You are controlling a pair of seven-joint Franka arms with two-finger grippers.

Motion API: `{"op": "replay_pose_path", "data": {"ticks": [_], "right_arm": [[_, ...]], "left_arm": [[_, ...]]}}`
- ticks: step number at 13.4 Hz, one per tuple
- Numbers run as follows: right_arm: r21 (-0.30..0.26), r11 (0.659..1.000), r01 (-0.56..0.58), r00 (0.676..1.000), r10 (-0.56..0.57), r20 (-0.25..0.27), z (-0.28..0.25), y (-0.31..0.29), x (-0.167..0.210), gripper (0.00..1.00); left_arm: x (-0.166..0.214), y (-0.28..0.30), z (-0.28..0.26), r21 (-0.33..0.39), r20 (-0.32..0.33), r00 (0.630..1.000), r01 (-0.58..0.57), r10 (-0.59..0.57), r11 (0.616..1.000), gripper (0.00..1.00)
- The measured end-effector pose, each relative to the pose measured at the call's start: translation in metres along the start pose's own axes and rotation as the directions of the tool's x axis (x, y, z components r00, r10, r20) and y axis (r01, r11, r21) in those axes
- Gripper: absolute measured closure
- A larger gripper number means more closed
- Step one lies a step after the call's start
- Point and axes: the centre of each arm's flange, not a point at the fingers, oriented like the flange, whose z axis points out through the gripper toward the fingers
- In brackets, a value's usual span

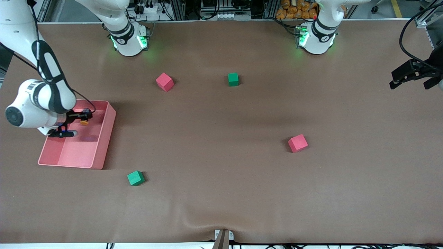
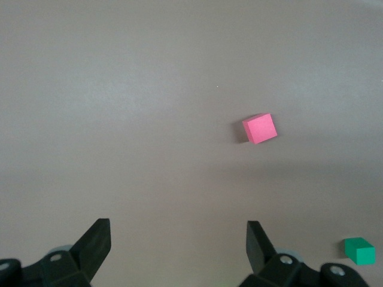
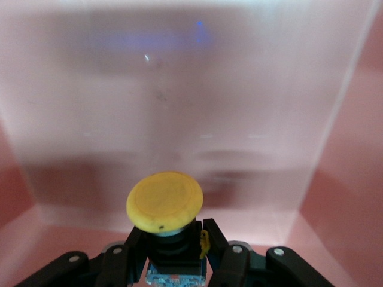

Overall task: Place and upright button with both arms
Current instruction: 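Close the right gripper on the yellow button's base, then lift the button out of the tray and carry it to mid-table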

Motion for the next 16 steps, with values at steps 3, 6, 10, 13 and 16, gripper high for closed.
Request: {"op": "replay_pose_path", "data": {"ticks": [3,6,10,13,16], "right_arm": [[-0.008,1.000,0.027,0.999,-0.027,-0.020,-0.061,-0.003,0.008,0.57],[-0.031,0.996,0.089,0.995,-0.090,-0.036,-0.110,-0.036,0.023,0.57],[-0.090,0.968,0.235,0.966,-0.243,-0.092,-0.150,-0.132,0.046,0.57],[-0.075,0.928,0.365,0.919,-0.372,-0.129,-0.159,-0.237,0.056,0.57],[-0.052,0.900,0.433,0.892,-0.436,-0.123,-0.138,-0.350,0.065,0.57]], "left_arm": [[0.000,0.000,0.000,0.000,0.000,1.000,0.000,0.000,1.000,0.00],[0.000,0.000,0.000,0.000,0.000,1.000,0.000,0.000,1.000,0.00],[0.000,0.000,0.000,0.000,0.000,1.000,0.000,0.000,1.000,0.00],[0.000,0.000,0.000,0.000,0.001,1.000,-0.001,0.001,1.000,0.00],[0.000,0.000,0.001,0.000,0.001,1.000,-0.001,0.001,1.000,0.00]]}}
